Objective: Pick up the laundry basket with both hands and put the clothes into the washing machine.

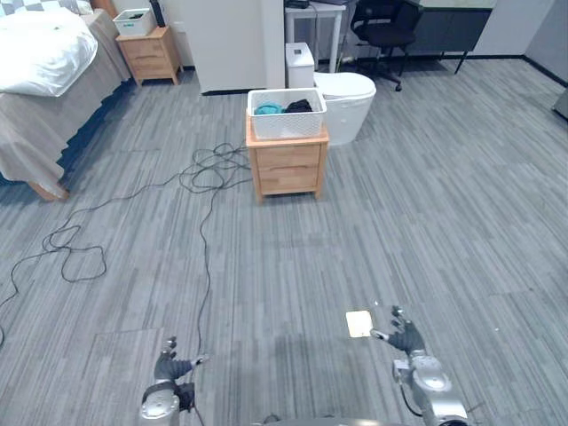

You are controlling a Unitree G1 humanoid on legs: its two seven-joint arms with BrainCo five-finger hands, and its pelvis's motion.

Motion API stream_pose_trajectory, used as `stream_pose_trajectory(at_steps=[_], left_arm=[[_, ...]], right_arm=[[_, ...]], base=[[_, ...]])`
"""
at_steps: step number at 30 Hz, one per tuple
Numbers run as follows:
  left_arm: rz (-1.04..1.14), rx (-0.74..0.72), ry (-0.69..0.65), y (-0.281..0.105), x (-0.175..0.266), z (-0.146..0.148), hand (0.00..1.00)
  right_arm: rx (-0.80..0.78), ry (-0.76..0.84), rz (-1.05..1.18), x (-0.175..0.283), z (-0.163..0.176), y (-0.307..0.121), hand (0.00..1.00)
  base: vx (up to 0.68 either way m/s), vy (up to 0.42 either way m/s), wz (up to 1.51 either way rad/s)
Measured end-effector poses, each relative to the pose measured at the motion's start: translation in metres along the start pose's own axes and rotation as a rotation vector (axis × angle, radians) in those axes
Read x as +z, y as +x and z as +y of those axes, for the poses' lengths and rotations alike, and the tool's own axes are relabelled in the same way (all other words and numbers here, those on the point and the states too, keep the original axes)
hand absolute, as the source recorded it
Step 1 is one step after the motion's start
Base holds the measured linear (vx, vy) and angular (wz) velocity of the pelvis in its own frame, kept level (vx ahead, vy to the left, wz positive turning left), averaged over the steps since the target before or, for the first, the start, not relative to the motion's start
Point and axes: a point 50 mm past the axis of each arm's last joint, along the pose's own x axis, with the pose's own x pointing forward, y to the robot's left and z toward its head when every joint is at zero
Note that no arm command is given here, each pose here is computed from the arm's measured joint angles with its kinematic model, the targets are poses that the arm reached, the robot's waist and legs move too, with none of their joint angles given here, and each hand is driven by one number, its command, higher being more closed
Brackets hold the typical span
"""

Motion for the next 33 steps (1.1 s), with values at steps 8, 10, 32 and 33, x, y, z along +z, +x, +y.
stream_pose_trajectory(at_steps=[8, 10, 32, 33], left_arm=[[0.060, -0.020, -0.001, -0.002, -0.013, -0.001, 0.00], [0.070, -0.026, -0.005, -0.003, -0.016, -0.003, 0.00], [0.003, -0.035, -0.153, -0.002, 0.004, -0.015, 0.00], [-0.002, -0.036, -0.152, -0.002, 0.006, -0.015, 0.00]], right_arm=[[-0.038, 0.032, 0.104, -0.021, -0.009, -0.002, 0.00], [-0.056, 0.047, 0.125, -0.026, -0.013, -0.003, 0.00], [-0.107, 0.205, 0.085, -0.002, -0.010, 0.010, 0.00], [-0.100, 0.212, 0.078, -0.001, -0.007, 0.010, 0.00]], base=[[0.00, -0.019, 0.07], [-0.02, -0.016, 0.05], [0.00, 0.005, -0.08], [0.11, 0.076, 0.00]])
